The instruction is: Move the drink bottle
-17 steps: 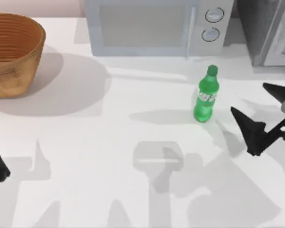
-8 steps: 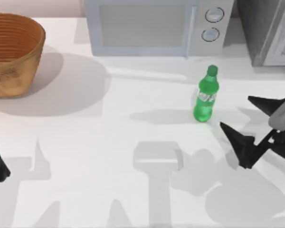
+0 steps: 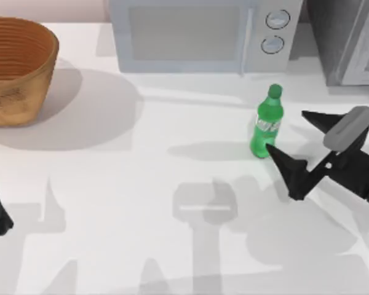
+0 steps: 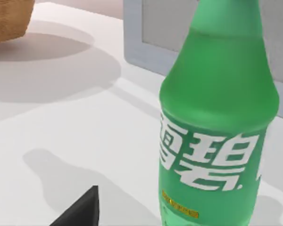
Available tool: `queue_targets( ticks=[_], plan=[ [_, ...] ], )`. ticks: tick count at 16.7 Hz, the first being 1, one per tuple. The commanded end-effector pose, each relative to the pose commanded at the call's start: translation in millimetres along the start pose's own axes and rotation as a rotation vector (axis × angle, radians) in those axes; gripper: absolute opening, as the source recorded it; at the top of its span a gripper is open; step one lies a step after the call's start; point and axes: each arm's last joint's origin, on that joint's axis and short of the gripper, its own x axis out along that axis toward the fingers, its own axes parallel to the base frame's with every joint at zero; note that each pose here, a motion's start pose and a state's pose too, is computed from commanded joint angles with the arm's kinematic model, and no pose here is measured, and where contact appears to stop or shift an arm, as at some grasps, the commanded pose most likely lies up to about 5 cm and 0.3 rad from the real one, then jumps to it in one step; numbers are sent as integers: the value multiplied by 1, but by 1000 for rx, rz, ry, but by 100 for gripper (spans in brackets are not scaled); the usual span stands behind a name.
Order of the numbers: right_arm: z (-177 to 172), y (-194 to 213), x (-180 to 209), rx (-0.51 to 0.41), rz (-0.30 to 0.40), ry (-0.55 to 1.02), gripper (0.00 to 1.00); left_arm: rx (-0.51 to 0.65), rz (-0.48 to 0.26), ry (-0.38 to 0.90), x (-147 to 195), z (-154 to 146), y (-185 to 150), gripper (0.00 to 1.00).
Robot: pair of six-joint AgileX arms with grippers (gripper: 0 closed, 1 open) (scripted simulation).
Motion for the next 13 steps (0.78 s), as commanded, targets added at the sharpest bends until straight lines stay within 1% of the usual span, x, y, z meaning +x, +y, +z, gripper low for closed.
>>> queue_targets(
  ticks=[5, 7, 10, 13],
  plan=[
    [1, 3, 54, -1, 0, -2, 100, 0, 0, 0, 0, 0, 0, 100],
    [1, 4, 62, 0, 0, 0, 100, 0, 0, 0, 0, 0, 0, 100],
    [1, 4, 62, 0, 0, 0, 100, 0, 0, 0, 0, 0, 0, 100],
    [1, 4, 62, 0, 0, 0, 77, 0, 0, 0, 0, 0, 0, 100]
  ],
)
